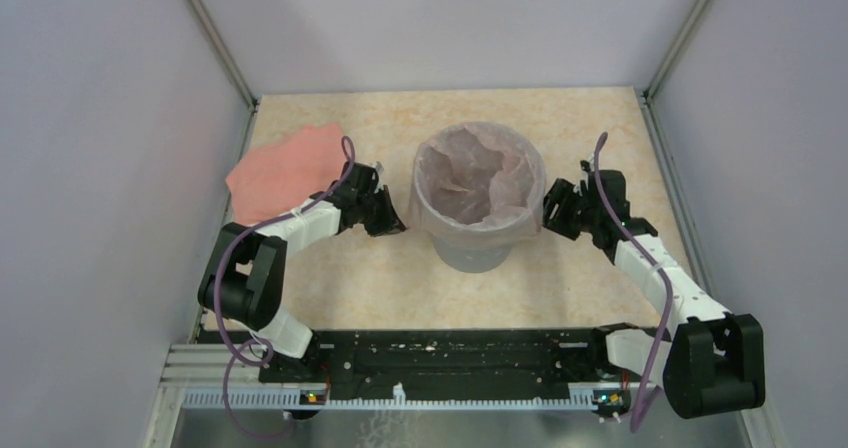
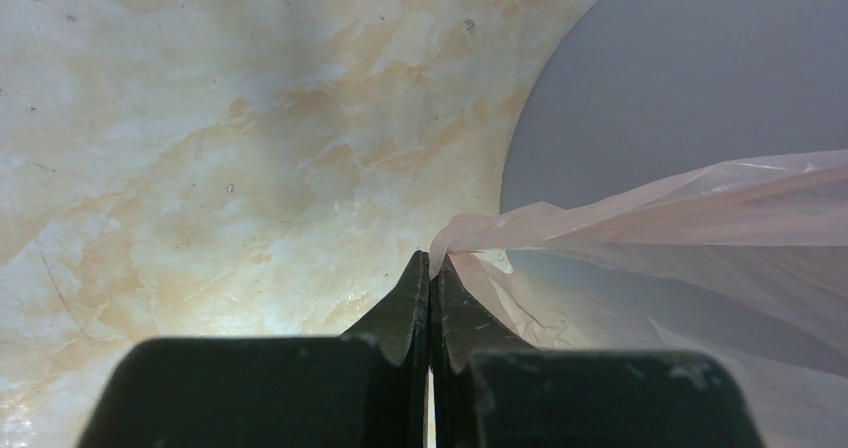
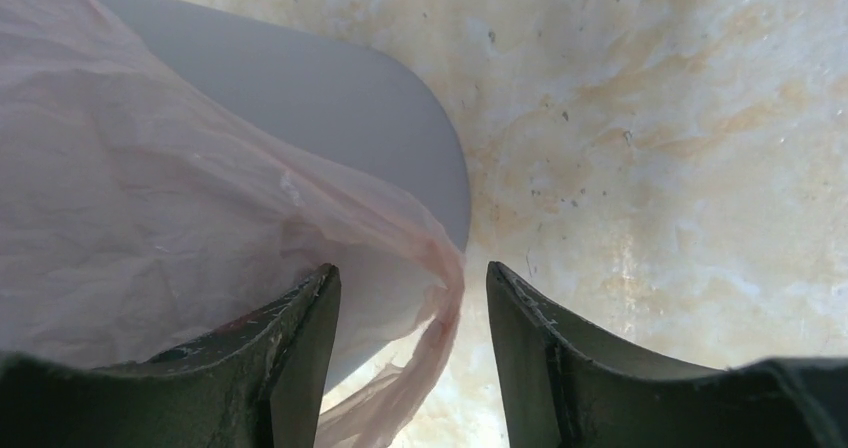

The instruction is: Put the trash bags into the trash bin

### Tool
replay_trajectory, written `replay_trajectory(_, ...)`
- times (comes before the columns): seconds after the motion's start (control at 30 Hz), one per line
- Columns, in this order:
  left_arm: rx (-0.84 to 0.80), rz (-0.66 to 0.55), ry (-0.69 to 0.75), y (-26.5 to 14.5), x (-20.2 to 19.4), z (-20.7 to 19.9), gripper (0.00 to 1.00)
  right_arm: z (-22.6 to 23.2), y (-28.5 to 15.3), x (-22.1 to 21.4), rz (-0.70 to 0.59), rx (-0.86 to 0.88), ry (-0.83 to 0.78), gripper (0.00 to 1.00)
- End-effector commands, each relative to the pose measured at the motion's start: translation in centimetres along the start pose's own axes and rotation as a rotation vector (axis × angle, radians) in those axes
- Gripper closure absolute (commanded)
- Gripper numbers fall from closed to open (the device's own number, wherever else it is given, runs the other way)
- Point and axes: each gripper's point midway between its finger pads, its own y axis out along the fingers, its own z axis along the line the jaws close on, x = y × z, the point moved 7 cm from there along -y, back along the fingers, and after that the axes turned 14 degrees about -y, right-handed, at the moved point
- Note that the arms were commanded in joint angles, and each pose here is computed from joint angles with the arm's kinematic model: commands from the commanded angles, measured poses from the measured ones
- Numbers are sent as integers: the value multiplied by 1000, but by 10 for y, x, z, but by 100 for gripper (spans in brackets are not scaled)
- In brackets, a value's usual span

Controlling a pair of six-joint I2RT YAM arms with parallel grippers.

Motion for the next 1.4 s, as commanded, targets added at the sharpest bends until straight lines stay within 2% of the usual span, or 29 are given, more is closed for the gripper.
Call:
replay_trajectory(0.0, -10, -15, 24, 0, 7, -5, 100, 3, 3, -5, 1, 63, 40, 43)
replay_trajectory(0.3, -18, -11, 23, 1, 7, -6, 100, 6, 8, -18, 20, 183, 112, 44)
replay_trajectory(0.47, -15, -13, 23, 0, 7, -6, 100, 6, 12, -24, 23, 211, 152, 53)
replay_trajectory(0.63, -13, -11, 24, 1, 7, -5, 100, 7, 15, -22, 7, 245, 185, 86)
replay_trajectory(0.67, -12, -12, 25, 1, 7, -5, 100, 6, 16, -21, 3, 235, 185, 96)
replay_trajectory(0.7, -10, -13, 26, 0, 7, -5, 100, 4, 16, -20, 3, 215, 180, 100)
replay_trajectory(1.03, 65, -20, 42, 9, 10, 6, 100, -54, 29, -16, 6, -277, 15, 100)
replay_trajectory(1.37, 185, -48, 36, 21, 24, 29, 100, -96, 34, -11, -25, -573, -32, 100)
